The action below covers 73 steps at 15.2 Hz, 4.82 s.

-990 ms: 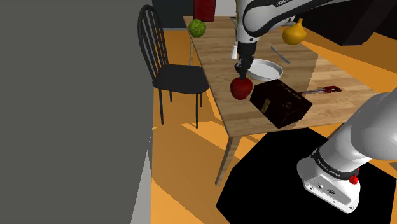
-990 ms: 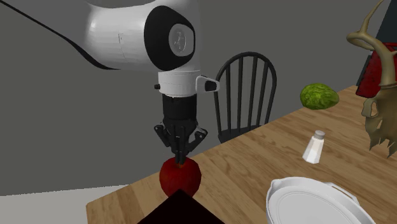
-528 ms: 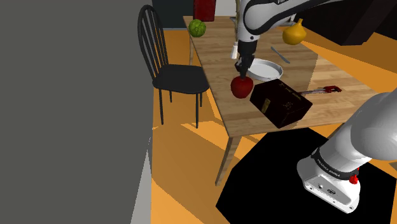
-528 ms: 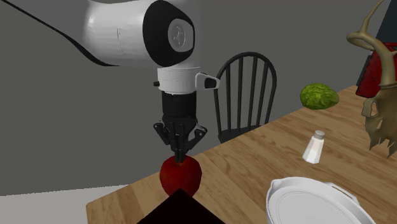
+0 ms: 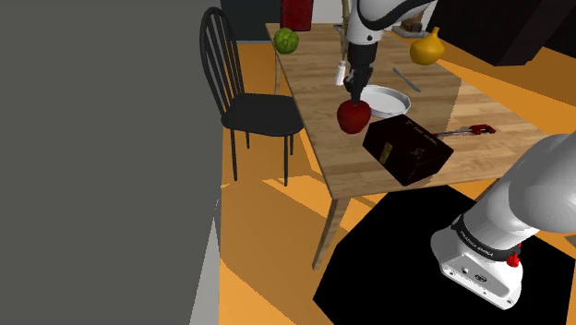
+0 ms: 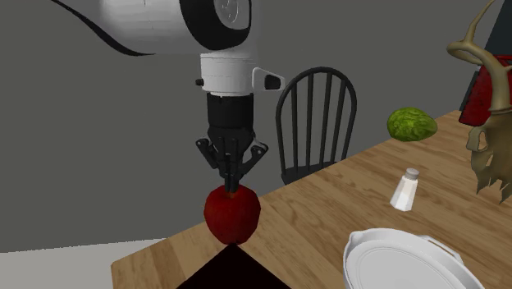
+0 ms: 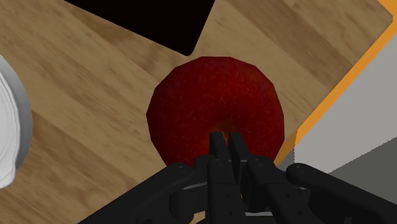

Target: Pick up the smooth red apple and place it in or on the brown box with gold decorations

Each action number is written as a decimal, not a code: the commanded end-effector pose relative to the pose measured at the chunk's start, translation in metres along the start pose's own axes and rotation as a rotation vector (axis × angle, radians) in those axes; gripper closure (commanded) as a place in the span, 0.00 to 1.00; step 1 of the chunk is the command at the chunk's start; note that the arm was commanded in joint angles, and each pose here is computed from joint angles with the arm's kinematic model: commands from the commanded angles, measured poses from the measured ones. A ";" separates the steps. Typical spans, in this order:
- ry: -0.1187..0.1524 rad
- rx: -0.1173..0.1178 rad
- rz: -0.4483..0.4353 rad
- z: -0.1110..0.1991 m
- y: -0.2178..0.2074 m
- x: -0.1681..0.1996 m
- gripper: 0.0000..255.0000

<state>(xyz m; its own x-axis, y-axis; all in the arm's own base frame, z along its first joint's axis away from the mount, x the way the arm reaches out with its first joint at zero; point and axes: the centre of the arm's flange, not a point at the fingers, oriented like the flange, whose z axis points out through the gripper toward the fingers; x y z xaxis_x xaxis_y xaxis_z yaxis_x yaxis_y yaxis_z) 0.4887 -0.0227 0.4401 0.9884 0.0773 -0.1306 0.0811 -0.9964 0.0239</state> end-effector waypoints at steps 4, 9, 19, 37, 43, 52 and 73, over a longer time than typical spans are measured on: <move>0.000 0.000 0.000 -0.027 0.001 -0.004 1.00; 0.000 0.000 0.000 -0.053 0.002 -0.008 1.00; 0.000 0.000 0.000 -0.106 0.003 -0.015 1.00; 0.000 0.000 0.000 -0.167 0.051 -0.190 1.00; 0.000 0.000 0.000 -0.143 0.053 -0.195 1.00; 0.000 0.000 0.000 -0.096 0.052 -0.189 1.00; 0.000 0.000 0.000 -0.031 0.050 -0.180 0.00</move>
<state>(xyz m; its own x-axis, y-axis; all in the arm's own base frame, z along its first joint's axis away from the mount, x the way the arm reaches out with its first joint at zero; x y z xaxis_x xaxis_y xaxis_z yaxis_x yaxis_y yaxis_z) 0.3183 -0.0858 0.4953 0.9884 0.0773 -0.1311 0.0811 -0.9964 0.0239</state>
